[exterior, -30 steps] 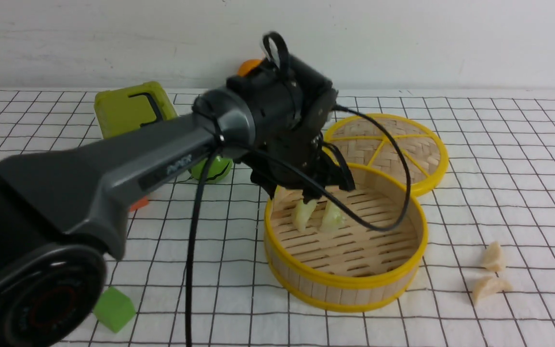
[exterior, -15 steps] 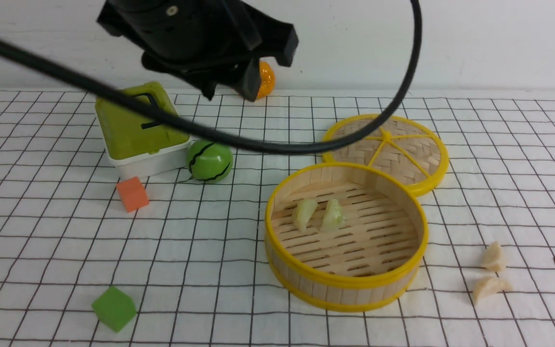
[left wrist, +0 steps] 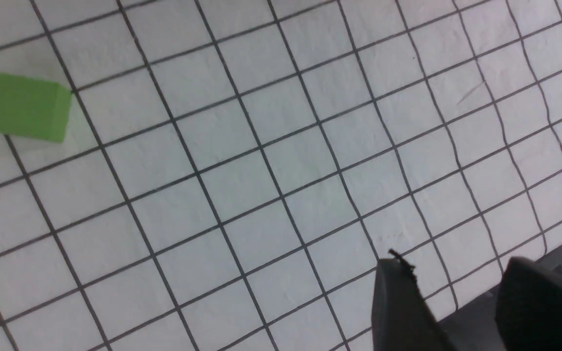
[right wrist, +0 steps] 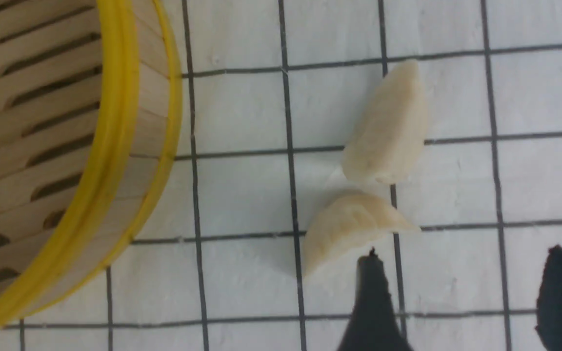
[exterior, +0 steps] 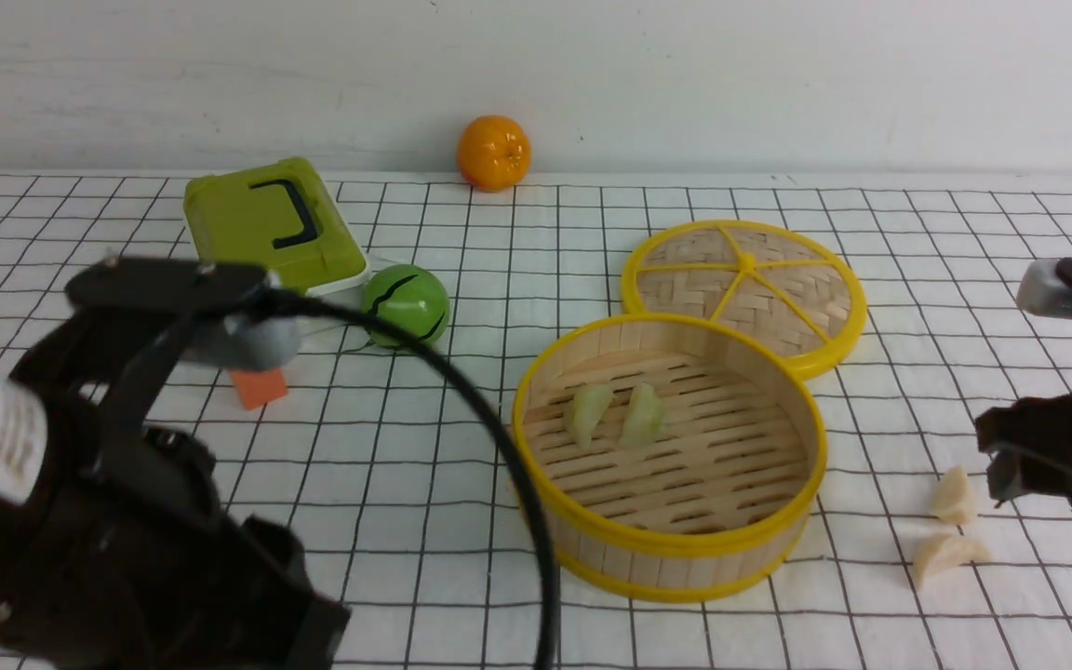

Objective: Put the dumplings into the steamer on the table with the white tablecloth.
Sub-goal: 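Reach for and grasp a dumpling lying on the table beside the steamer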

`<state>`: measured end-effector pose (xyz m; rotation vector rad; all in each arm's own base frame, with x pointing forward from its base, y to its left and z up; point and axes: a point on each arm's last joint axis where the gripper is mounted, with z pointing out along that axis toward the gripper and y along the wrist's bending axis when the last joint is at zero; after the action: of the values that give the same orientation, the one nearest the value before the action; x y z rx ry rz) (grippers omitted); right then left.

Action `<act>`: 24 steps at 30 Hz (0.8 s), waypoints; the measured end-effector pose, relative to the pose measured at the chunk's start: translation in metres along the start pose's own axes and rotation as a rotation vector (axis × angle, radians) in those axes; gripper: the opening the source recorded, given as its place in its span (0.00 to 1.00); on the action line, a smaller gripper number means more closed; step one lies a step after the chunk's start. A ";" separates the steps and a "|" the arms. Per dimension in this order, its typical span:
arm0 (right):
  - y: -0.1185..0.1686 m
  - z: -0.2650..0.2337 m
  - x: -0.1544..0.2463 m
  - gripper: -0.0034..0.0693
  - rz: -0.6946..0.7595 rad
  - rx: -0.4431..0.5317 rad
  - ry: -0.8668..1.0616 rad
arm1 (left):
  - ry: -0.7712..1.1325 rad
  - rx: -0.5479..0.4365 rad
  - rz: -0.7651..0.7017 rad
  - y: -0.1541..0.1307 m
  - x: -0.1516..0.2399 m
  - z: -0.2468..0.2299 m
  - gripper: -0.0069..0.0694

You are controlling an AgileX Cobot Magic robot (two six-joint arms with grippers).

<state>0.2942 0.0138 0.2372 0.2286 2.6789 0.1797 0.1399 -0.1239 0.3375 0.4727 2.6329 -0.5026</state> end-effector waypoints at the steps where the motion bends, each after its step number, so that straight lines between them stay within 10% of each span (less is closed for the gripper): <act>1: 0.000 0.009 -0.005 0.70 -0.003 0.002 0.014 | -0.009 0.002 -0.001 0.004 0.009 0.002 0.46; 17: -0.001 0.101 -0.035 0.72 0.043 0.044 0.186 | -0.101 0.020 0.002 0.016 0.042 0.000 0.46; 24: -0.002 0.098 -0.036 0.38 0.029 0.056 0.197 | -0.109 -0.006 0.021 0.019 0.041 0.000 0.46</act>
<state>0.3693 0.0139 0.1645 0.2811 2.8806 0.1430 0.1123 -0.0972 0.3139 0.4577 2.5224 -0.4991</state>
